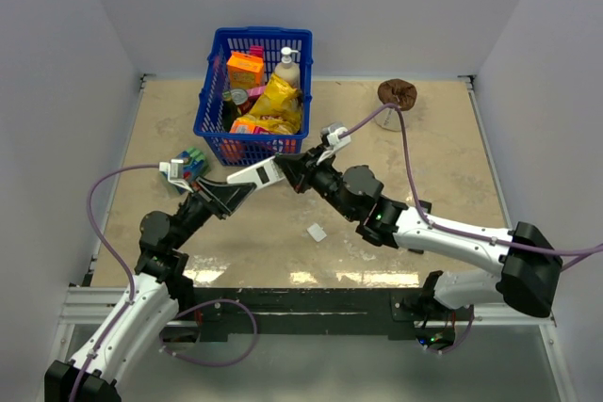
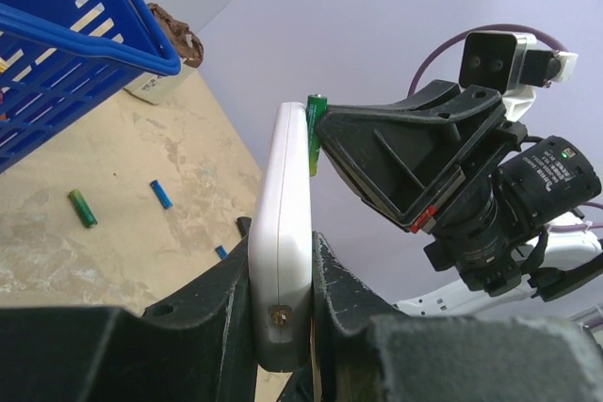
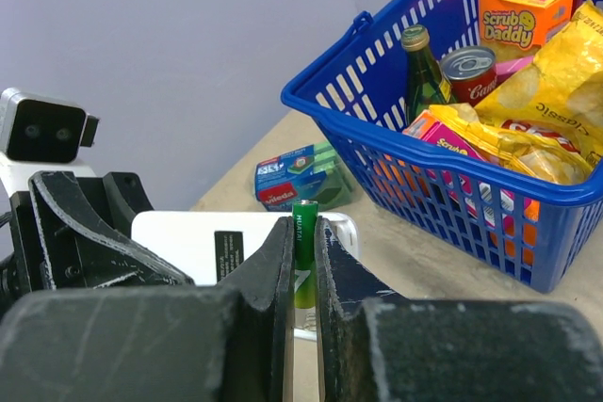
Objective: Load the batteries into the remote control
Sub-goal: Load the battery into the remote control.
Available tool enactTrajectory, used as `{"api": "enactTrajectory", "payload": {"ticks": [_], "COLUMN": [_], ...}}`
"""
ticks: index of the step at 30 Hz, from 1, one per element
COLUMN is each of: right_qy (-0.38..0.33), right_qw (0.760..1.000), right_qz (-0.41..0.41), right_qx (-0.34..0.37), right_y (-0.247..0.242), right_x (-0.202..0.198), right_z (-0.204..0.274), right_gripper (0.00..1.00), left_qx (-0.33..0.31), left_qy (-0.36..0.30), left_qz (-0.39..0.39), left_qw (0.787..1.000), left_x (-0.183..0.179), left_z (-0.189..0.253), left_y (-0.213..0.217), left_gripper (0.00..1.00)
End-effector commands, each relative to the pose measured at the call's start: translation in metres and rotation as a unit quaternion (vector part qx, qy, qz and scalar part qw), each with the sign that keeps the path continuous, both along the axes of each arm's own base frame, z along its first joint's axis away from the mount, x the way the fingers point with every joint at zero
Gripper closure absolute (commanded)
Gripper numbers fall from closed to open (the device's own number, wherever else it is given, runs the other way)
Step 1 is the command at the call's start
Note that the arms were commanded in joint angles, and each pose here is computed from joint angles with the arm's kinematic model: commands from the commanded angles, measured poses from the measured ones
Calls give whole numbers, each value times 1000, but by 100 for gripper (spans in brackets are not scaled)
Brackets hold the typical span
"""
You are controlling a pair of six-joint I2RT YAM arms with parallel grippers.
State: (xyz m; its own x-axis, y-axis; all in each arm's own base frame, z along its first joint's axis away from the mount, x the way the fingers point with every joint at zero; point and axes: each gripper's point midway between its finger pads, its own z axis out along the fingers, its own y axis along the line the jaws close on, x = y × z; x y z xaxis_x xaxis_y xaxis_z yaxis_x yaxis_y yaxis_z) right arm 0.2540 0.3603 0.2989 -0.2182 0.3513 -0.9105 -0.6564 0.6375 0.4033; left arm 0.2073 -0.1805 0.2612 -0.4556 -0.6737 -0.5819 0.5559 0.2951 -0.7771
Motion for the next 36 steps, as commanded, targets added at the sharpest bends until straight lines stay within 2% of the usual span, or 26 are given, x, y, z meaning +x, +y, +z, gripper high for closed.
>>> {"api": "enactTrajectory", "payload": {"ticks": [1,14,28,36], "right_qy": [-17,-8,-25,-34], "right_qw": [1000,1000,1000,998], "right_qz": [4,7,2,-7], "right_qx": [16,-3,-17,-56], "right_y": [3,7,8,1], "right_x": [-1,-3,1,1], "right_z": [8,-9,-9,-23], "right_gripper": [100,100,100,100], "left_qx": [-35,-81,-84,-89], "left_qy": [-40,-40,-61,-67], "left_qz": [-1,-9,-21,-27], "left_qw": [999,996,994,993], "left_x": [-6,-12,-18,-21], "left_z": [31,41,50,51], "left_y": [2,5,4,3], "left_gripper": [100,100,100,100]}}
